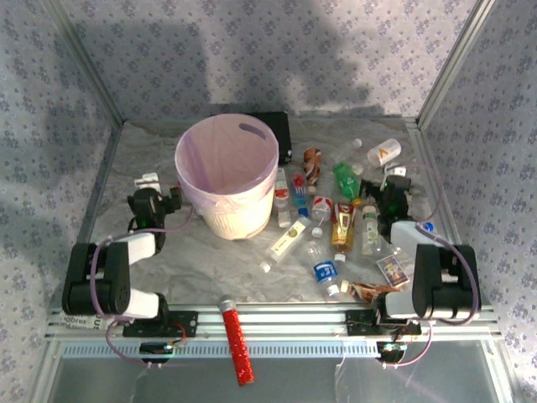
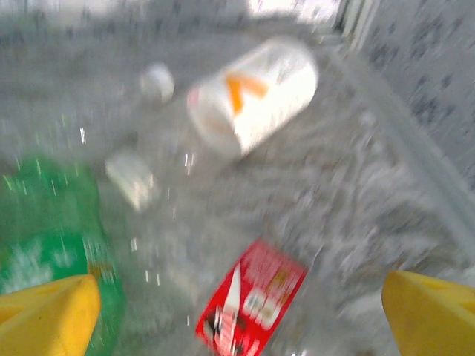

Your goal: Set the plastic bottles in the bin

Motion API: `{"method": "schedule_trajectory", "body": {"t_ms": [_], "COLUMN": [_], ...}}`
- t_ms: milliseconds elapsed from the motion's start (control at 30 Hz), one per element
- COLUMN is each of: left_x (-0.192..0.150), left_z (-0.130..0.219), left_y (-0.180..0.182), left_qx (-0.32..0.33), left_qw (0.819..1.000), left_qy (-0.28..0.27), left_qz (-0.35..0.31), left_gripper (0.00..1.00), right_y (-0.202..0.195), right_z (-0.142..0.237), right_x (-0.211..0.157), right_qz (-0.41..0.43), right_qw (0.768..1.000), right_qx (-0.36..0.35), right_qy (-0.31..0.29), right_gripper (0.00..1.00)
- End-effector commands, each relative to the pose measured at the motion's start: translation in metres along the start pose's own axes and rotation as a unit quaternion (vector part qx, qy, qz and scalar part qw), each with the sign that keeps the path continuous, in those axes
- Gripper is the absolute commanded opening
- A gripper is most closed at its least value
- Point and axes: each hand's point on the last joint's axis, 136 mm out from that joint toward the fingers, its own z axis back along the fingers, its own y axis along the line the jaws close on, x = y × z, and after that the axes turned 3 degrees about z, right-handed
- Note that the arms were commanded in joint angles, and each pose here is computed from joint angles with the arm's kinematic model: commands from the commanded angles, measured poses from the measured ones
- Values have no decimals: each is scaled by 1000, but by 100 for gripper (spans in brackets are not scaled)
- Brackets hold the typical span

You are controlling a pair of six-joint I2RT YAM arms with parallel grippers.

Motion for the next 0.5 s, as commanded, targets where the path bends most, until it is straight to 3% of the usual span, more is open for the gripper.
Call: {"method": "schedule_trajectory", "body": {"t_ms": [0, 100, 233, 467], "left_x": [20, 31, 38, 89], "left_z": [12, 30, 60, 105], "left_y": [18, 39, 72, 53], "left_qx": [43, 86, 130, 39], "left_qw": [999, 994, 978, 969], "left_qy": [15, 36, 67, 66], "left_qz": [14, 53, 149, 234], "left_gripper": [100, 100, 100, 100], "right_y": [-23, -44, -56, -85], "right_z": [28, 58, 76, 74], "right_x": [-3, -29, -51, -102], "right_qz": [-60, -127, -204, -314], "right_qw": [993, 965, 940, 895], "right_qx": [-55, -120, -117, -115], "right_qy": [88, 195, 248, 295], "right_gripper": [99, 99, 99, 99]}}
